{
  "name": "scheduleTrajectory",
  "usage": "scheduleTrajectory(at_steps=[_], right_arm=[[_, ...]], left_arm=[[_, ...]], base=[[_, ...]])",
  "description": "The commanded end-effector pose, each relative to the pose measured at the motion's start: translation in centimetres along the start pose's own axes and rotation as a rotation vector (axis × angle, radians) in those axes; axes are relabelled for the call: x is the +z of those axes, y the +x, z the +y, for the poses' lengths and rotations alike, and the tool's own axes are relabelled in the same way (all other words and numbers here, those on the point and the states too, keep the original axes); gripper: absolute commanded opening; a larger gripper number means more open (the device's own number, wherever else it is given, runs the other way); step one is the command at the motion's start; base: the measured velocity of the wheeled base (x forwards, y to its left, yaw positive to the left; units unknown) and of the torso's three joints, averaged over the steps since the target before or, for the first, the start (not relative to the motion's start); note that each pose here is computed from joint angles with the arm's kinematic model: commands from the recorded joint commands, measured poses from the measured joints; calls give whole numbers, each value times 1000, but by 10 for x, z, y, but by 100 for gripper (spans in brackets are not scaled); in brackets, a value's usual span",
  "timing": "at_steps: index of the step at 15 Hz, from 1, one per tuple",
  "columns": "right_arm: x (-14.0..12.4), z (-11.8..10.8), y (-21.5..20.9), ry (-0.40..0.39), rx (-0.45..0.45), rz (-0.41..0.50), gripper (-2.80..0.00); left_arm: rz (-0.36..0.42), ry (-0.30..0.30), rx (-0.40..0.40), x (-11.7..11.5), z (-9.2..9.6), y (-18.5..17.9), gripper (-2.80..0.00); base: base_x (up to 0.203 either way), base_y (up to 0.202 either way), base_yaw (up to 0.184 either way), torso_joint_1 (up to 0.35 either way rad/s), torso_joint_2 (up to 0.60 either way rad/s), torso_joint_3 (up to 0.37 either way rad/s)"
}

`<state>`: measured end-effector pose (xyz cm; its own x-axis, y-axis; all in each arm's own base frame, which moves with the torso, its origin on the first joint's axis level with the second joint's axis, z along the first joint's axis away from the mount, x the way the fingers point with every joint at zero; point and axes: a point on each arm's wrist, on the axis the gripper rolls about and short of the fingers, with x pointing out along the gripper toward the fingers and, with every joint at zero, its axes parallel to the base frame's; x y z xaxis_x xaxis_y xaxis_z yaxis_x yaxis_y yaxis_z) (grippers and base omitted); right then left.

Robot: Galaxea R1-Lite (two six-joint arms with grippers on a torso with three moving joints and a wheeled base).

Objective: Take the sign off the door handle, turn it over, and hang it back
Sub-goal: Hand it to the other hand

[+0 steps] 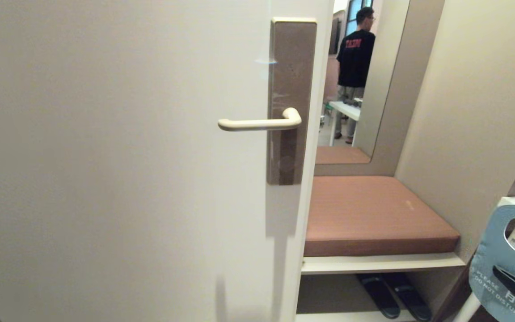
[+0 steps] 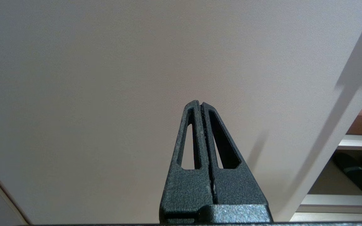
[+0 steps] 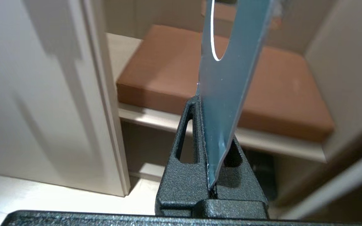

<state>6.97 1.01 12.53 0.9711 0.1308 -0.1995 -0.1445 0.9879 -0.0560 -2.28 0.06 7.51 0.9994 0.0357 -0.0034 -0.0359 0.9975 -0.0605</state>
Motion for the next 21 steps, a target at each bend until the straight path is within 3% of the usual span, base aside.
scheduleTrajectory(at_steps=[1, 5, 8, 11, 15, 21], right_arm=[[-11, -1, -25, 27, -32, -49, -280], [-44, 1, -54, 45, -46, 10, -280], [-60, 3, -64, 61, -105, 33, -280], [-62, 4, -69, 68, -135, -24, -280], [-67, 6, -81, 54, -140, -193, -280], [-67, 6, -81, 58, -142, -196, -280]], left_arm=[[1, -1, 1, 0, 0, 0, -280], [1, -1, 1, 0, 0, 0, -280], [0, -1, 1, 0, 0, 0, -280], [0, -1, 1, 0, 0, 0, -280], [0, -1, 1, 0, 0, 0, -280], [1, -1, 1, 0, 0, 0, -280]], base=[[0, 0, 0, 0, 0, 0], [0, 0, 0, 0, 0, 0], [0, 0, 0, 0, 0, 0], [0, 0, 0, 0, 0, 0], [0, 0, 0, 0, 0, 0], [0, 0, 0, 0, 0, 0]])
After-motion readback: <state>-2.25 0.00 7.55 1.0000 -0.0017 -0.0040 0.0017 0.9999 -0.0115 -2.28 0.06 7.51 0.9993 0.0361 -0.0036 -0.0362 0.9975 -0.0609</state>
